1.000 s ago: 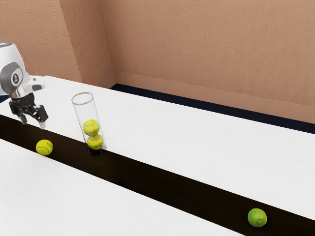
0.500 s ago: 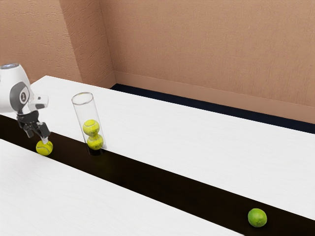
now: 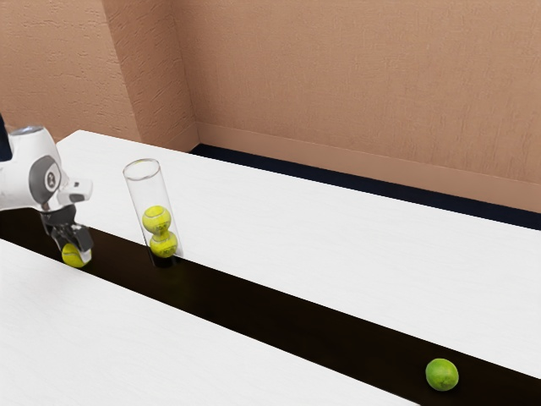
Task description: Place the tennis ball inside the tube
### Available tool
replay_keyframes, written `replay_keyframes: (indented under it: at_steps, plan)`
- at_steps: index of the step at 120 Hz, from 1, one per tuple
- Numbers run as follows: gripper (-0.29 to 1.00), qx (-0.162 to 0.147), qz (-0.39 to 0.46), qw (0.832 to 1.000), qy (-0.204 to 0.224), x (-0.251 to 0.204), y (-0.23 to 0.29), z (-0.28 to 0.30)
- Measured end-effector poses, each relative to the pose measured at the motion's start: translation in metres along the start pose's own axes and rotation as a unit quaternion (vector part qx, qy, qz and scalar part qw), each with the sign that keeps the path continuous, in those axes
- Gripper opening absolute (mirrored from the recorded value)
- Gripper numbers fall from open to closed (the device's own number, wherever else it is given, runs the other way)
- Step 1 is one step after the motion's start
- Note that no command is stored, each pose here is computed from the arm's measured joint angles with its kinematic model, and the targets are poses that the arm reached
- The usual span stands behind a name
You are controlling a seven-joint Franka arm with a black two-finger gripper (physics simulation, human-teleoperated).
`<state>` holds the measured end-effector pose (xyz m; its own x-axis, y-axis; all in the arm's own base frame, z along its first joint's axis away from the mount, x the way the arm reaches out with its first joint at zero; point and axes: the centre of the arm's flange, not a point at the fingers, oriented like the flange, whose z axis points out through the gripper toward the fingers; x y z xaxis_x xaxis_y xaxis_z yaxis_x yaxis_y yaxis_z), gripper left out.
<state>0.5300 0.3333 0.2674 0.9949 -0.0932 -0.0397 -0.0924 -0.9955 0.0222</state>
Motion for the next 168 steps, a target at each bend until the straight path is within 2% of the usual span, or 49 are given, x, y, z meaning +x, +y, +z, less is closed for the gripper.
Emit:
replay_keyframes:
  at_steps: [36, 66, 110, 140, 168]
  plan:
    - [0.7, -0.005, 0.009, 1.0, -0.006, 0.001, -0.001, 0.017]
    - [0.47, -0.002, 0.015, 1.0, -0.001, 0.003, -0.003, 0.015]
    - [0.35, 0.004, 0.016, 1.0, 0.006, 0.0, -0.003, 0.005]
    - [0.28, 0.026, 0.017, 0.999, 0.038, -0.022, 0.019, -0.063]
    - [0.26, 0.04, 0.02, 0.996, 0.071, -0.038, 0.069, -0.175]
